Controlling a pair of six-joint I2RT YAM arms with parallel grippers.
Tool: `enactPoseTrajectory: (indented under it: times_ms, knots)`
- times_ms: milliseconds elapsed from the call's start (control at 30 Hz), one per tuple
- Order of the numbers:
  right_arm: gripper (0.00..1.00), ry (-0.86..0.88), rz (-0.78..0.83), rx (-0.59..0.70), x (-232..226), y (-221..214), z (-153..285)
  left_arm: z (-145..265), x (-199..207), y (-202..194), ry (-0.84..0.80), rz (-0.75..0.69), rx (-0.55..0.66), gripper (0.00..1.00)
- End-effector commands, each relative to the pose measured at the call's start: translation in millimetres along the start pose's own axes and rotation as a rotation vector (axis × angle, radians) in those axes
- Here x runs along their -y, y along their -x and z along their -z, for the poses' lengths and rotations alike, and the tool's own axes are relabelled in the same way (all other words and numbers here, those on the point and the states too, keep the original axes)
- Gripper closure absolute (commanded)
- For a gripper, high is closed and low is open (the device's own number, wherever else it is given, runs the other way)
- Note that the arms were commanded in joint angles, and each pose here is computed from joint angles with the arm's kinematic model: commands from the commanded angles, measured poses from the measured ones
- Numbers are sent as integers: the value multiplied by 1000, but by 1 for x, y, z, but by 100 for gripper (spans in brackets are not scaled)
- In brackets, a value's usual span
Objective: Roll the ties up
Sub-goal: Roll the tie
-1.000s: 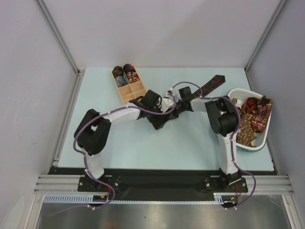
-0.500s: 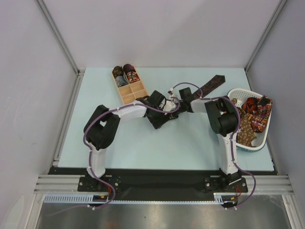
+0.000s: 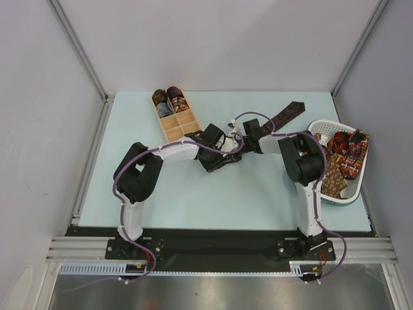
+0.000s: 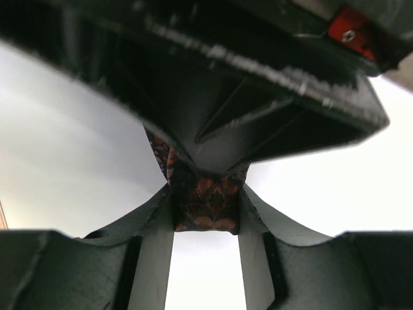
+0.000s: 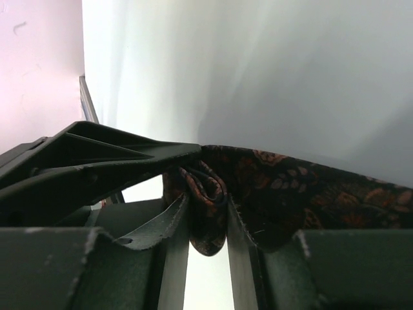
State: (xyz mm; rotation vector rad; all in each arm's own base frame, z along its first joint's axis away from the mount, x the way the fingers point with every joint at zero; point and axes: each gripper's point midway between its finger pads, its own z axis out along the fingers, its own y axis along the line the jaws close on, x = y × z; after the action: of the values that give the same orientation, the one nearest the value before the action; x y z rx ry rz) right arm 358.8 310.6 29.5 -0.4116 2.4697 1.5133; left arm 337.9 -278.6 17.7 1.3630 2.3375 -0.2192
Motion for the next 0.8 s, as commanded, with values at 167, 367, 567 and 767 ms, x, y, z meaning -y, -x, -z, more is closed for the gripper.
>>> enactPoseTrajectory:
  times_ms: [167, 367, 567, 767]
  knots:
    - [74, -25, 29, 50, -4, 10, 12, 14, -6, -1, 49, 5, 6, 58]
    - [82, -19, 34, 49, -5, 10, 13, 18, -7, 3, 43, 13, 25, 58]
    - [57, -39, 27, 47, -4, 10, 17, 18, -6, 3, 37, 19, 26, 58]
    - [64, -43, 33, 60, -7, 11, 23, 13, -8, -2, 39, 24, 12, 59]
